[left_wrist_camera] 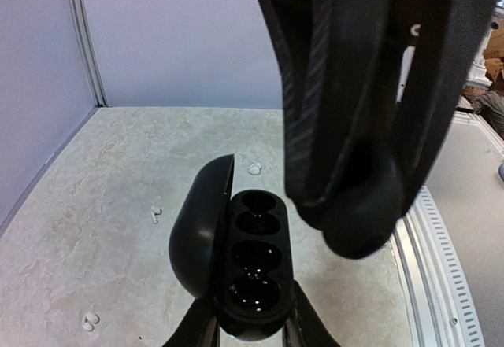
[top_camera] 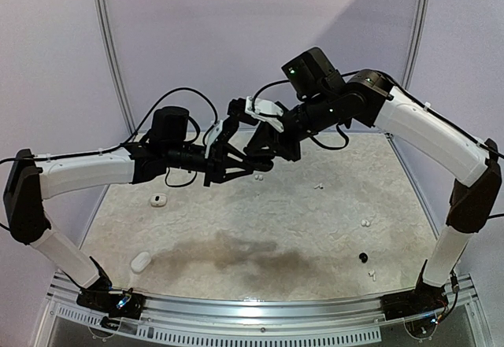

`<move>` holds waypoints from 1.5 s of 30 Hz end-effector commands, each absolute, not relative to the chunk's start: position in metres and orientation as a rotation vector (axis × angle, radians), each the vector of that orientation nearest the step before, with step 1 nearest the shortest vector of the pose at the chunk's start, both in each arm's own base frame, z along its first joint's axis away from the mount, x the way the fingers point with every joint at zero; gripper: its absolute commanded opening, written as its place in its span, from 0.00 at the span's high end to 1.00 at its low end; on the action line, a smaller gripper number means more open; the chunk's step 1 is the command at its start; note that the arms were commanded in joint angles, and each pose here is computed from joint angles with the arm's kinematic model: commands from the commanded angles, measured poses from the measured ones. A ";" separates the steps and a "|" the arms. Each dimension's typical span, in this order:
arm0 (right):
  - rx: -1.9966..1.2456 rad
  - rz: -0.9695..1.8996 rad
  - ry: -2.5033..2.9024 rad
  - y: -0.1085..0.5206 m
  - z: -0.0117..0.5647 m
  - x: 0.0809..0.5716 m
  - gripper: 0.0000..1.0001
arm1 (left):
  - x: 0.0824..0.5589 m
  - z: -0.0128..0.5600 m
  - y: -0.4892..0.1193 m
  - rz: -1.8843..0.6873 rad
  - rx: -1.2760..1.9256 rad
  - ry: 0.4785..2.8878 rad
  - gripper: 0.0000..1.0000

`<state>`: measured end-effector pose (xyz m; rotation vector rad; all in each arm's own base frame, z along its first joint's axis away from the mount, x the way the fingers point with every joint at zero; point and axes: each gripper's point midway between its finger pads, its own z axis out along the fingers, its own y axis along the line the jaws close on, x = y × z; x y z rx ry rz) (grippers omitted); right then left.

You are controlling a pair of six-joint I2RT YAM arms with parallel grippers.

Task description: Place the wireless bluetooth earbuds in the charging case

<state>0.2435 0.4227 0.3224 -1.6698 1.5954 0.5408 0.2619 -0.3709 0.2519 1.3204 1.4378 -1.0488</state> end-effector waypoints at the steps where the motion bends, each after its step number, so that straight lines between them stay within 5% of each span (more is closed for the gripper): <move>1: -1.692 0.492 1.648 0.419 0.304 0.251 1.00 | 0.260 0.254 -0.371 -1.053 1.344 1.391 1.00; 19: -1.729 0.394 1.713 0.416 0.277 0.263 0.97 | 0.256 0.255 -0.371 -1.044 1.365 1.352 1.00; 45: -1.715 0.362 1.705 0.422 0.276 0.273 0.76 | 0.254 0.257 -0.373 -1.053 1.375 1.324 1.00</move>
